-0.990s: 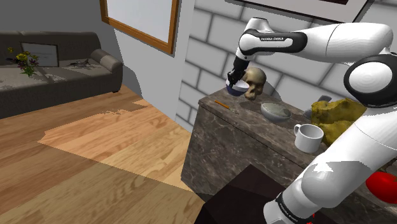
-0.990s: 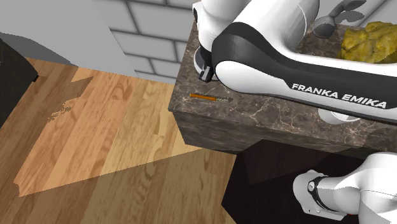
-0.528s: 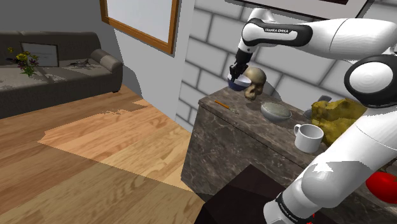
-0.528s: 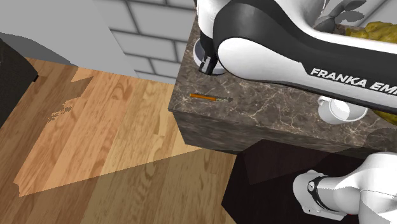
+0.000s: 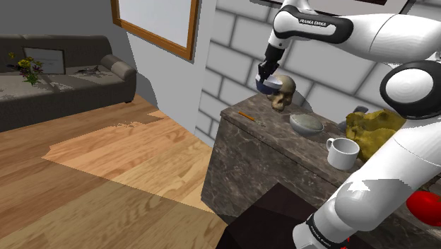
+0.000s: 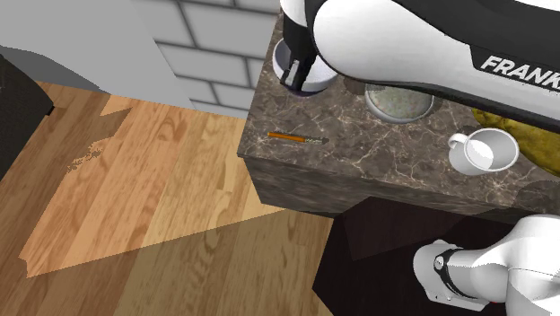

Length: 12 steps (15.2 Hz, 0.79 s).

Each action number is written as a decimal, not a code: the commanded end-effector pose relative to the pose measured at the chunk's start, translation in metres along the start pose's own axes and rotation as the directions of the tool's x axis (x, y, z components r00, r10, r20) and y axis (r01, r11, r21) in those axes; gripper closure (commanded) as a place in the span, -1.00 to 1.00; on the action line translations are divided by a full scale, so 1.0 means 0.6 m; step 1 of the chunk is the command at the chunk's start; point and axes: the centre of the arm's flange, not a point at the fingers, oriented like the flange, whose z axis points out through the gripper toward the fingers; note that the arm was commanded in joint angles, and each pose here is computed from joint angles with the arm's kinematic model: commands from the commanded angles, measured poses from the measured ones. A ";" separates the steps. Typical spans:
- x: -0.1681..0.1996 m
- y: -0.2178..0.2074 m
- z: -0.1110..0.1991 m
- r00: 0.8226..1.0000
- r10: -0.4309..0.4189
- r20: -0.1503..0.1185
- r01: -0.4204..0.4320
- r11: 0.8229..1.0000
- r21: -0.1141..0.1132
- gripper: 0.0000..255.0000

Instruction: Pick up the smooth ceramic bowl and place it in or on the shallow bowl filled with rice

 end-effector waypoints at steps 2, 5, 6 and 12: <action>0.001 0.001 -0.020 1.000 0.000 0.000 0.000 1.000 0.000 1.00; -0.053 0.037 -0.031 1.000 0.000 0.000 0.000 1.000 0.000 1.00; -0.072 0.049 -0.035 1.000 0.000 0.000 0.000 1.000 0.000 1.00; -0.180 0.120 -0.057 1.000 0.000 0.000 0.000 1.000 0.000 1.00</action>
